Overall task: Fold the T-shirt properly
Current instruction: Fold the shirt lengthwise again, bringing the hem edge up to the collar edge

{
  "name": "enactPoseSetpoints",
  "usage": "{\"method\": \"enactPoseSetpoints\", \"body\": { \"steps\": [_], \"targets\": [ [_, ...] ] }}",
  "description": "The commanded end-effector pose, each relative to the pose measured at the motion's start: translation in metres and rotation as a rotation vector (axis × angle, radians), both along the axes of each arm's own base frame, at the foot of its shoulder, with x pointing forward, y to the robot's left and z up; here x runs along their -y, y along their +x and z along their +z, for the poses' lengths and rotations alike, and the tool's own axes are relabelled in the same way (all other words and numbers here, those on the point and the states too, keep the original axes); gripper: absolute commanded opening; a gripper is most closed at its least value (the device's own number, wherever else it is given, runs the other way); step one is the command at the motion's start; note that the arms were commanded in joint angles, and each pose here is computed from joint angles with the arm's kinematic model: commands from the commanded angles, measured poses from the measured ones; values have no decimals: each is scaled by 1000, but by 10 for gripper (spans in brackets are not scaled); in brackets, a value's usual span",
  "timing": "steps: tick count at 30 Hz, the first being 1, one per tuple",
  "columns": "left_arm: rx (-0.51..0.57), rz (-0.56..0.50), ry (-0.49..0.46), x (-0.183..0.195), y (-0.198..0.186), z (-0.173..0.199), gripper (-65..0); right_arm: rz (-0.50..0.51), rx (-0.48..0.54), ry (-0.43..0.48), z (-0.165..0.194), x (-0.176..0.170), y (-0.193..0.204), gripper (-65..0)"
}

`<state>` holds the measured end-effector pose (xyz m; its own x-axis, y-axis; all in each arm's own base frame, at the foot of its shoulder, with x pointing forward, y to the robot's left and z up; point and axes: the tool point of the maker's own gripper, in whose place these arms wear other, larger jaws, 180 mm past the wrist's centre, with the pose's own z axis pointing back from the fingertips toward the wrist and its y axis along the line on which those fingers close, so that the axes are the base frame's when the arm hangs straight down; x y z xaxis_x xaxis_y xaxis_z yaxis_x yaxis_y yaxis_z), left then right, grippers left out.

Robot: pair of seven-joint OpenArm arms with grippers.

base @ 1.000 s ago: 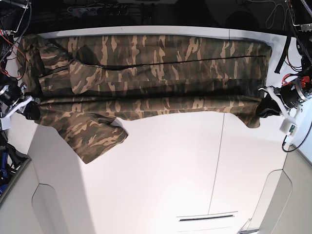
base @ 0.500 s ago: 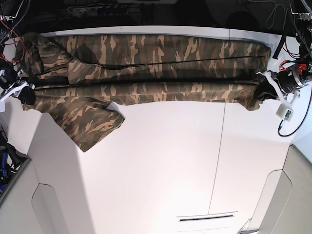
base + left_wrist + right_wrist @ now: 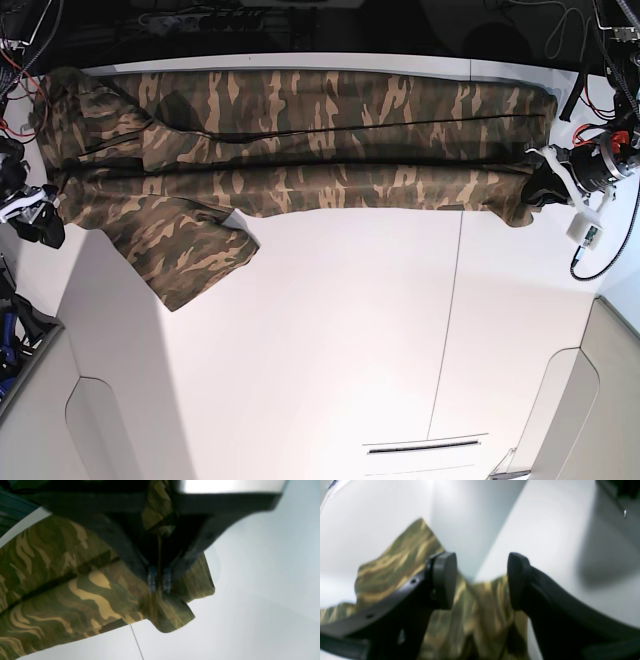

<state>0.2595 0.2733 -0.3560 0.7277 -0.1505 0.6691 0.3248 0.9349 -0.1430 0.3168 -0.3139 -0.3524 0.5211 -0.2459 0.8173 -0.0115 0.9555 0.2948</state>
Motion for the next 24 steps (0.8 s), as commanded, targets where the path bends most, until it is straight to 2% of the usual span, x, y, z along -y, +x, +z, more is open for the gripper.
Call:
{"method": "enactPoseSetpoints", "body": {
  "steps": [1,7,13,18,24],
  "targets": [
    [50,-8,9,-4,9,15,-650,-10,76,-25,25,9,15,-327],
    [52,-7,0,-2,10,15,-650,10,87,-42,26,-8,38,-327],
    [57,-6,-23,2,10,16,-650,101,28,-73,-13,-48,52,-327],
    [56,-6,-23,2,10,15,-650,166,-41,-59,-46,-78,60,-327],
    [56,-6,-23,2,10,15,-650,254,-92,-57,-62,-107,63,-329]
  ]
}}
